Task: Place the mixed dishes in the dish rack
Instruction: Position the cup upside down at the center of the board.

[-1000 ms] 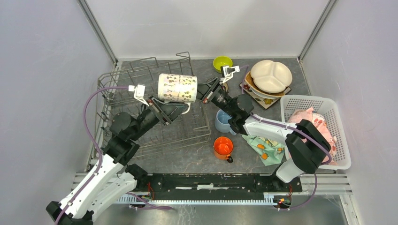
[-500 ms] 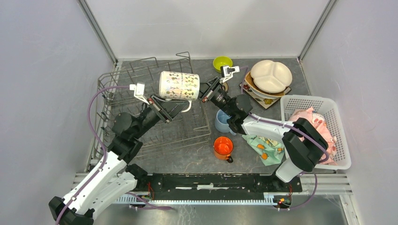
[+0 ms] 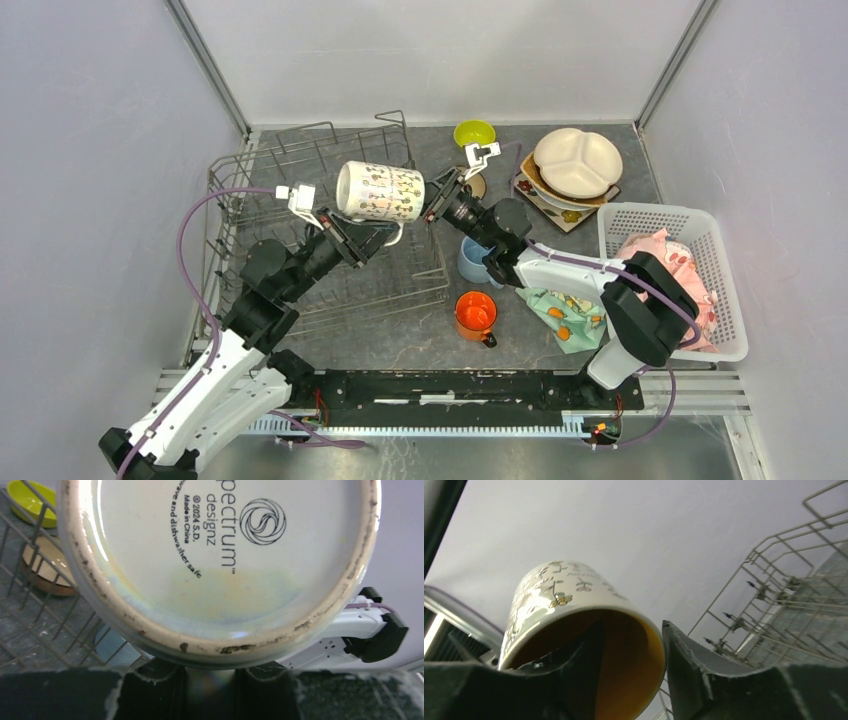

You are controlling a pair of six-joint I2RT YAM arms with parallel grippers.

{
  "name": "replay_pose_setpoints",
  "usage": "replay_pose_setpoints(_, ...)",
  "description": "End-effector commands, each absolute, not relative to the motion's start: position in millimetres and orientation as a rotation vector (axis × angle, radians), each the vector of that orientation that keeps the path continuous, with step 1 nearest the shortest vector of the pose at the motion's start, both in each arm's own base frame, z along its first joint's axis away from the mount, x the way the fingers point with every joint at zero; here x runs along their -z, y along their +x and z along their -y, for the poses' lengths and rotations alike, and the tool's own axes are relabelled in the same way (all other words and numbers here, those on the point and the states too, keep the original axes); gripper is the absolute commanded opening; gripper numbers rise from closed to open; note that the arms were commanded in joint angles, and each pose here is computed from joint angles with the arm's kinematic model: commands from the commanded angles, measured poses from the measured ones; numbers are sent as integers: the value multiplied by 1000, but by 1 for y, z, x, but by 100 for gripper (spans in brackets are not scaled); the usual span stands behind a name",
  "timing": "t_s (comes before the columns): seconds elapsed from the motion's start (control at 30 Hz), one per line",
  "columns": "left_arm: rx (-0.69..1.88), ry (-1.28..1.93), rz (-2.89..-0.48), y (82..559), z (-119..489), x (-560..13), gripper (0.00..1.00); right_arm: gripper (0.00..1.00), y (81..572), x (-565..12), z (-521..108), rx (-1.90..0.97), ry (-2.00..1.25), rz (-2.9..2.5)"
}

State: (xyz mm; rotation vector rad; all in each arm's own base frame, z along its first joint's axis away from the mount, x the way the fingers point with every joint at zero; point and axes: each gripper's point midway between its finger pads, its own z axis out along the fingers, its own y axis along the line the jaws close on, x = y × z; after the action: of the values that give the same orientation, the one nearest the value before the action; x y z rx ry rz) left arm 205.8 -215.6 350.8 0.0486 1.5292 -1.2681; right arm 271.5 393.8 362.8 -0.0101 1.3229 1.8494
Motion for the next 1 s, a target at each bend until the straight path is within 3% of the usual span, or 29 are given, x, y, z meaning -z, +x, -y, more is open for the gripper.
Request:
replay_pose_setpoints(0.0,1132,99,-1348,211,198,-406,2,56,269,-385,-383,-1808,-53,-1257)
replay_pose_setpoints(0.07,1079,108,-1353,215,195,-407,2,60,269,-381,-381,-1795,-51,-1275)
replay_pose_setpoints(0.4,849,110,-1318,224,166,-431,2,98,277,-369,-367,-1705,-57,-1336)
replay_pose_setpoints(0.97,500,58,-1407,246,122,-418,2,98,281,-347,-342,-1535,-104,-1451)
